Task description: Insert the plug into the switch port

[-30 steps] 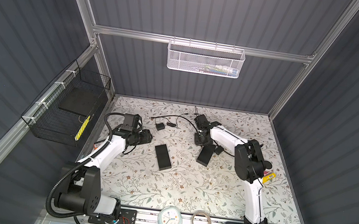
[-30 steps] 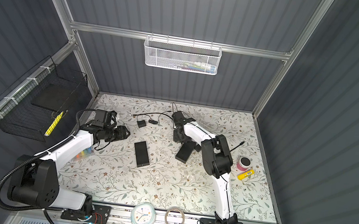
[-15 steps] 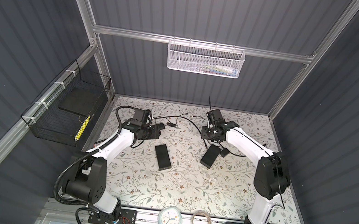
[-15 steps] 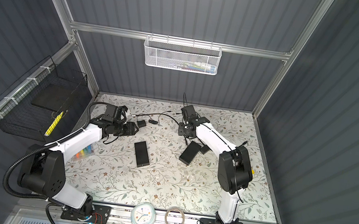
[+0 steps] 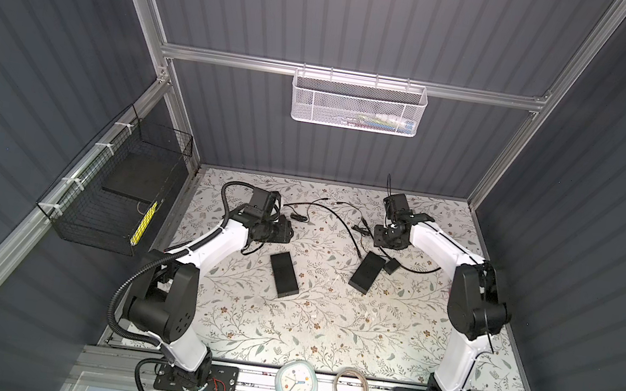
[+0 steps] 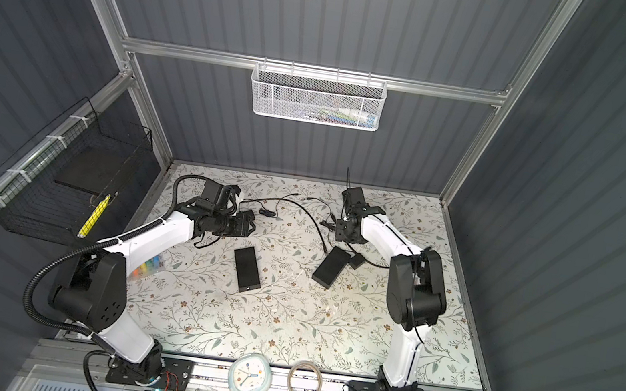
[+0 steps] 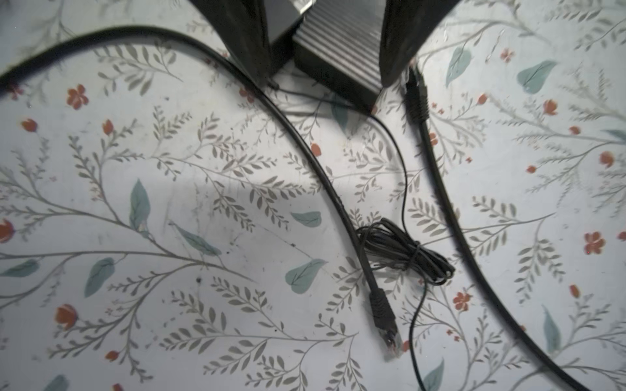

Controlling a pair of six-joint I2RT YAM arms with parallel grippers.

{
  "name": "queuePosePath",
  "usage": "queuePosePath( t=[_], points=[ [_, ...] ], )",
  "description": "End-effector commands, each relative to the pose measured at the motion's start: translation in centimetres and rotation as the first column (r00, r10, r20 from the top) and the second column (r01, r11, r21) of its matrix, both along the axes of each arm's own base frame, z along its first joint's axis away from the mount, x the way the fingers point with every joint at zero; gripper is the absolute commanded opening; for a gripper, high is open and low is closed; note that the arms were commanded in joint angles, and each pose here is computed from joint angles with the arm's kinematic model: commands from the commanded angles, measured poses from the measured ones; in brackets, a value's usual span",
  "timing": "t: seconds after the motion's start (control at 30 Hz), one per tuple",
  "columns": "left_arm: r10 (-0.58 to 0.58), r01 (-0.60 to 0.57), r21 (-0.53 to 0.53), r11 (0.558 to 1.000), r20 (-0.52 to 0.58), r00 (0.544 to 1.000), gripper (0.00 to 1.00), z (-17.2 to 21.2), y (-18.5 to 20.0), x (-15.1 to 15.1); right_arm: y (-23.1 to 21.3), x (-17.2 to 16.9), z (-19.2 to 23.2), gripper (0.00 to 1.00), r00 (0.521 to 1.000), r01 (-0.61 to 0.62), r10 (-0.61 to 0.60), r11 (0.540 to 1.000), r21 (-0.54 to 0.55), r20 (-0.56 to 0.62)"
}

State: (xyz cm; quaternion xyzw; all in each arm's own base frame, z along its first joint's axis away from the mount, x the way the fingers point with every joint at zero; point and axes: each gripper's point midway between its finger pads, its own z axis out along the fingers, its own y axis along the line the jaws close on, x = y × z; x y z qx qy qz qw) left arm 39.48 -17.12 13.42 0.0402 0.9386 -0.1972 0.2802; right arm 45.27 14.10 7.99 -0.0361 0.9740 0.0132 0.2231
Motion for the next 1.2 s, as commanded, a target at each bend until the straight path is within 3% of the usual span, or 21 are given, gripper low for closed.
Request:
queuePosePath(
  t=[0.0, 0.23, 0.47, 0.77, 1.17],
  points=[
    [-0.004, 0.004, -0.019, 1.000, 0.007, 1.000, 0.59, 0.9, 0.0, -0.5, 2.0, 1.7, -0.3, 0.54, 0.999, -0.035, 0.035, 0.999, 0.036, -0.006],
    [0.005, -0.005, -0.002, 1.000, 0.008, 1.000, 0.60, 0.8, 0.7, -1.6, 3.6, 5.3, -1.5, 0.63, 1.000, 0.018, -0.016, 0.997, 0.081, -0.023],
    [-0.003, 0.003, 0.010, 1.000, 0.003, 1.000, 0.60, 0.1, 0.9, -2.1, 5.6, 6.9, -3.1, 0.63, 0.996, -0.029, 0.033, 0.999, 0.046, -0.086],
    [-0.008, 0.009, 0.039, 0.999, -0.013, 1.000, 0.60, -1.3, 1.3, -2.5, 5.8, 8.7, -4.4, 0.56, 0.996, -0.044, 0.042, 0.999, -0.021, -0.078],
    [-0.009, 0.011, 0.069, 0.998, -0.023, 1.000, 0.61, -2.1, 1.7, -2.3, 5.1, 7.5, -6.9, 0.42, 0.983, -0.126, 0.104, 0.982, -0.142, -0.154]
  ],
)
